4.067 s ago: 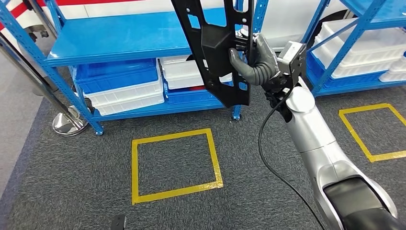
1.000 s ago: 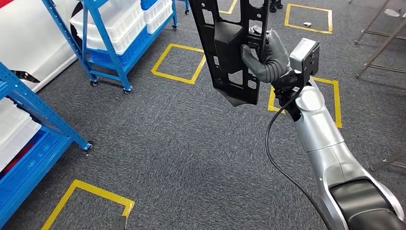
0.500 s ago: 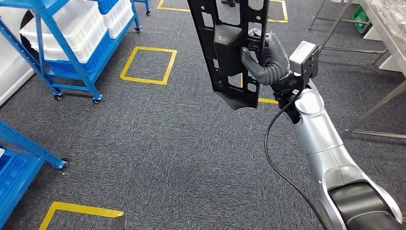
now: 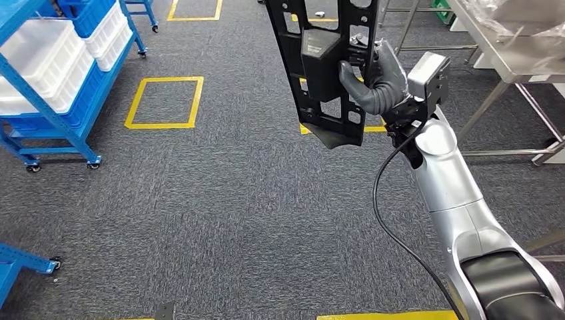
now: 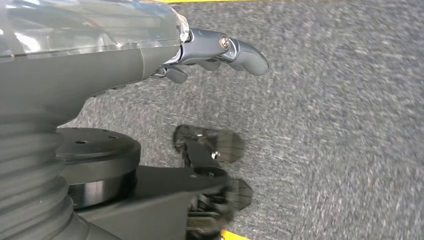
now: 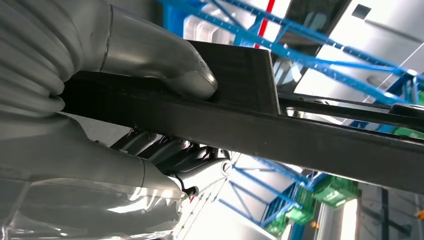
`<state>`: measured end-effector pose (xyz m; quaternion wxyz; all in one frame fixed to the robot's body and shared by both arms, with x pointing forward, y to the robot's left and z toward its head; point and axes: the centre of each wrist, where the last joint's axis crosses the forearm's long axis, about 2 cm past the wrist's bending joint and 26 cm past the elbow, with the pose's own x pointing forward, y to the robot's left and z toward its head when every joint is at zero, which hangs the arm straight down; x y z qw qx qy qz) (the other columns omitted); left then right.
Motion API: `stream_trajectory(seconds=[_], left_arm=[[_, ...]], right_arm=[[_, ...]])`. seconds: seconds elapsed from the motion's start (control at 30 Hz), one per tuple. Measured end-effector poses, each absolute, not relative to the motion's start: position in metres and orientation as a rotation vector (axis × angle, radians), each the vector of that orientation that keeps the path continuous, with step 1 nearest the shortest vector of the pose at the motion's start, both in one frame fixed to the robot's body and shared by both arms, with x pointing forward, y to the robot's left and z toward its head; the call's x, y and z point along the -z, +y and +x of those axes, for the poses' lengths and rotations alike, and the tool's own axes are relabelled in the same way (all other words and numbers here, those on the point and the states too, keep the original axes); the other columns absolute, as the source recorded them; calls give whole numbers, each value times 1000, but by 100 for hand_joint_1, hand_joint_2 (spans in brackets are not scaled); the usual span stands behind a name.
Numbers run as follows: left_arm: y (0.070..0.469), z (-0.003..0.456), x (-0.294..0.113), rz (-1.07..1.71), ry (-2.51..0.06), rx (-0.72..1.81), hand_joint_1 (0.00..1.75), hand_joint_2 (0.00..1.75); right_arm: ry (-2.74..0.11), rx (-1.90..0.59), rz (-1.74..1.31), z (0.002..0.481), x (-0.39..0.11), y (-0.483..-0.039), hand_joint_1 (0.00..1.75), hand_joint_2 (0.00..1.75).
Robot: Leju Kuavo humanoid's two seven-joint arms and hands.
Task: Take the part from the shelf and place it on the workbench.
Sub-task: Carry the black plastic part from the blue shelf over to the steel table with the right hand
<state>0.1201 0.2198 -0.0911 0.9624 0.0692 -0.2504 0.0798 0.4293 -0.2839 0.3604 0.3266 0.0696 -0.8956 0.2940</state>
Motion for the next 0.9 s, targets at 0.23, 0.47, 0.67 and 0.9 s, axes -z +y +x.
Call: stream_trajectory(seconds=[0.23,0.47,0.67,0.9], left_arm=[[220,121,91,142,-512,-160,0,175],[220,119,92,143,-506,-157,0,175],[220,119,92,142,-500,-142,0,175],[220,118,92,140,-499,-134,0,175]], right_arm=[[-2351,-764,175,431,-363,-286,175,175],[-2341,-760,173,432,-361,-287,175,175],[-2334,-756,168,432,-359,-289,175,175],[-2332,-750,162,433,-356,-290,175,175]])
